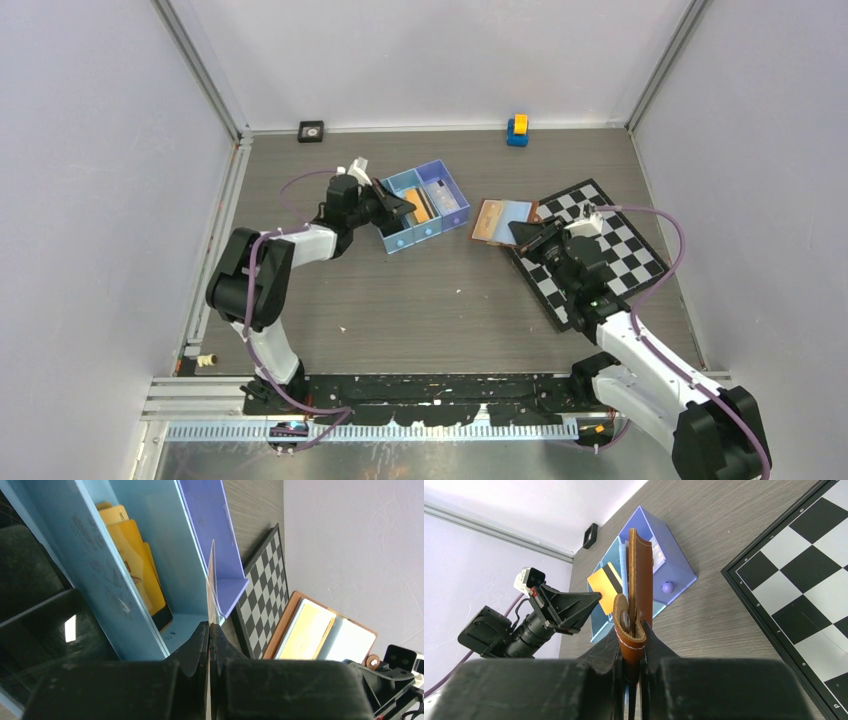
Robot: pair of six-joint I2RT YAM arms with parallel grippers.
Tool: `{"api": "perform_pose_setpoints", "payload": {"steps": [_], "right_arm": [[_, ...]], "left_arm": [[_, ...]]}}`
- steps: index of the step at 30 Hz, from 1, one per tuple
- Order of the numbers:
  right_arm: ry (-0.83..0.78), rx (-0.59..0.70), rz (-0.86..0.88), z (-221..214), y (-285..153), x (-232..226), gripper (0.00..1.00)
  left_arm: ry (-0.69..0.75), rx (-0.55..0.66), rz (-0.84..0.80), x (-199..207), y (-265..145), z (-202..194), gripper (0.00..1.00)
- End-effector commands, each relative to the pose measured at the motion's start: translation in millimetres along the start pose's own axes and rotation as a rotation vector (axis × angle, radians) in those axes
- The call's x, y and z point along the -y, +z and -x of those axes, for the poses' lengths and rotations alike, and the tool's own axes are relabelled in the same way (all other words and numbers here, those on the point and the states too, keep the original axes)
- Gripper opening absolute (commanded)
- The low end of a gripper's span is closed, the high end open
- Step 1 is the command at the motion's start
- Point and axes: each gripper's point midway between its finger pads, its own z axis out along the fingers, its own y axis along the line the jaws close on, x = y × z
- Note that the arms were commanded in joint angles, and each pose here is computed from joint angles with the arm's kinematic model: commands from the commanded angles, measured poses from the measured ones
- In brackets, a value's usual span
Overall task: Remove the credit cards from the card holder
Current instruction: Place the credit card in the storage box, then remove the credit card from the card holder.
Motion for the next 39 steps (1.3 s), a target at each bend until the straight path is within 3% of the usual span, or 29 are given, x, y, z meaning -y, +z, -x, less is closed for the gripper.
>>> {"api": "perform_pose_setpoints", "payload": {"steps": [1,6,13,15,18,23,27,33,39], "right_arm": [[0.01,0.066,0.052,16,3,-15,0.0],[0.014,0.063,0.051,15,5,-14,0.0],[0.013,0.062,0.044,14,6,-12,0.01],[0.012,0.061,0.048,14,7,-13,0.0],[0.01,0.059,0.05,13,8,-13,0.01],[-0.004,0.043,0.06,10,9,-15,0.0],[-0.034,-0.027,0.169,-1,8,-35,0.01],[-0.02,-0.12,0.375,-16,5,-71,0.0],[0.022,-0.17,0.545,-25,-1,-96,0.01]], "left_arm": [[-0.011,0.056,-0.028,-1,9,22,0.0],[-0.052,0.039,-0.01,-13,12,21,0.0],[-0.039,0.032,-0.065,6,7,21,0.02],[-0.027,0.04,-0.063,7,6,21,0.09],[-0.025,0.039,-0.064,8,6,20,0.29],[-0.006,0.068,-0.056,13,-6,22,0.4],[0.045,0.094,-0.045,24,-29,21,0.44],[0.326,0.083,0.033,59,-72,-10,0.64],[0.38,0.045,-0.148,72,-99,-47,0.82]]}}
